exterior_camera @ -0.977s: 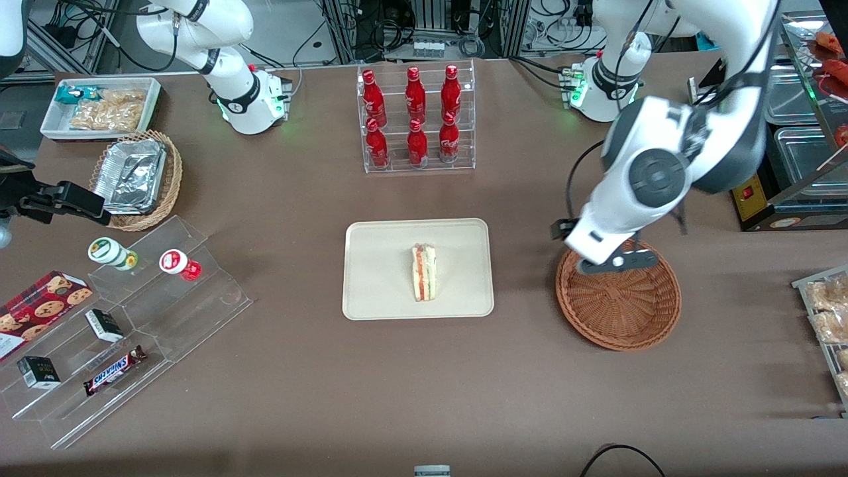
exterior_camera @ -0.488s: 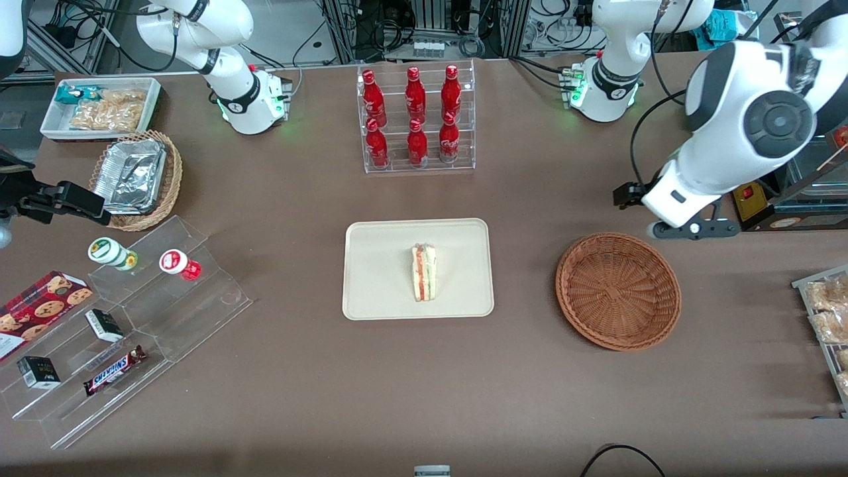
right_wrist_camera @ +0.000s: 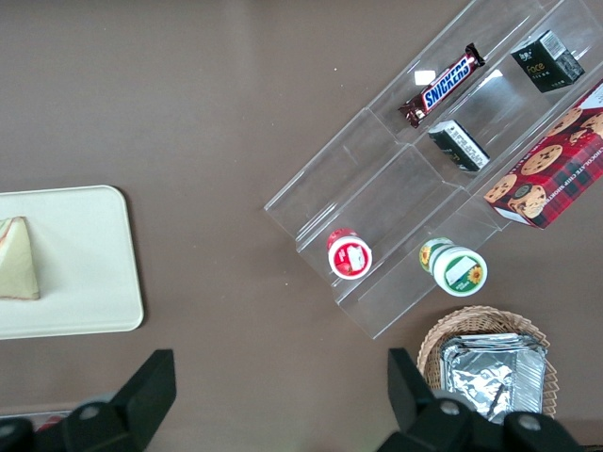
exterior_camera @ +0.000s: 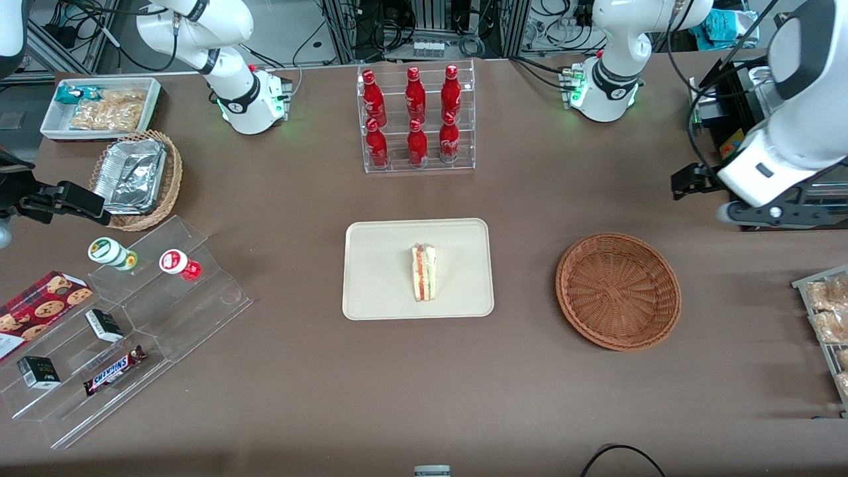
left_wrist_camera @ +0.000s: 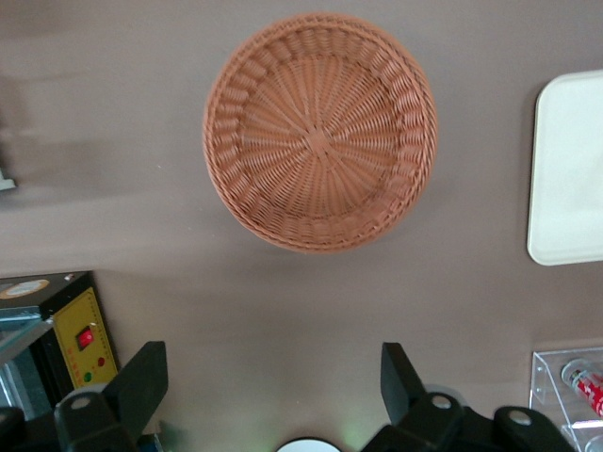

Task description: Place sandwich from basket to tray

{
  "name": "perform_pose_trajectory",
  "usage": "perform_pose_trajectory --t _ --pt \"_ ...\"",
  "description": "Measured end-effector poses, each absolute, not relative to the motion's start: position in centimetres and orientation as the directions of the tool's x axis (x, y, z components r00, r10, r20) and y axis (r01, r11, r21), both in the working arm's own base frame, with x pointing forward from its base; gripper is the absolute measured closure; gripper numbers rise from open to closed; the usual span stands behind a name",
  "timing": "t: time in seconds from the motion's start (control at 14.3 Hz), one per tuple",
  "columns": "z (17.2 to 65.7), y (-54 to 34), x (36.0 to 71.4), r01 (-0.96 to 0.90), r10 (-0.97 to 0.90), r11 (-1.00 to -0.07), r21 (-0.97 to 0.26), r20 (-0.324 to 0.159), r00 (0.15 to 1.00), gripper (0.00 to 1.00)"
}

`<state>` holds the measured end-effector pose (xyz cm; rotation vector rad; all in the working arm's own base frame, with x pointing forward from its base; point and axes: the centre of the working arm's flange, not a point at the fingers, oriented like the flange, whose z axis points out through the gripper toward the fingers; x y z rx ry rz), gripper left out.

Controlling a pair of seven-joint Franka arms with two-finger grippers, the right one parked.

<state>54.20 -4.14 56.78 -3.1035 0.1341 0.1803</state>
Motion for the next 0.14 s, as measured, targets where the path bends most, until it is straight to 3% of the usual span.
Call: perform_pose_trajectory --t 0.14 --pt "57.95 -2.7 54.47 -0.061 -0.058 -0.998 -0.025 -0.092 0.994 0.0"
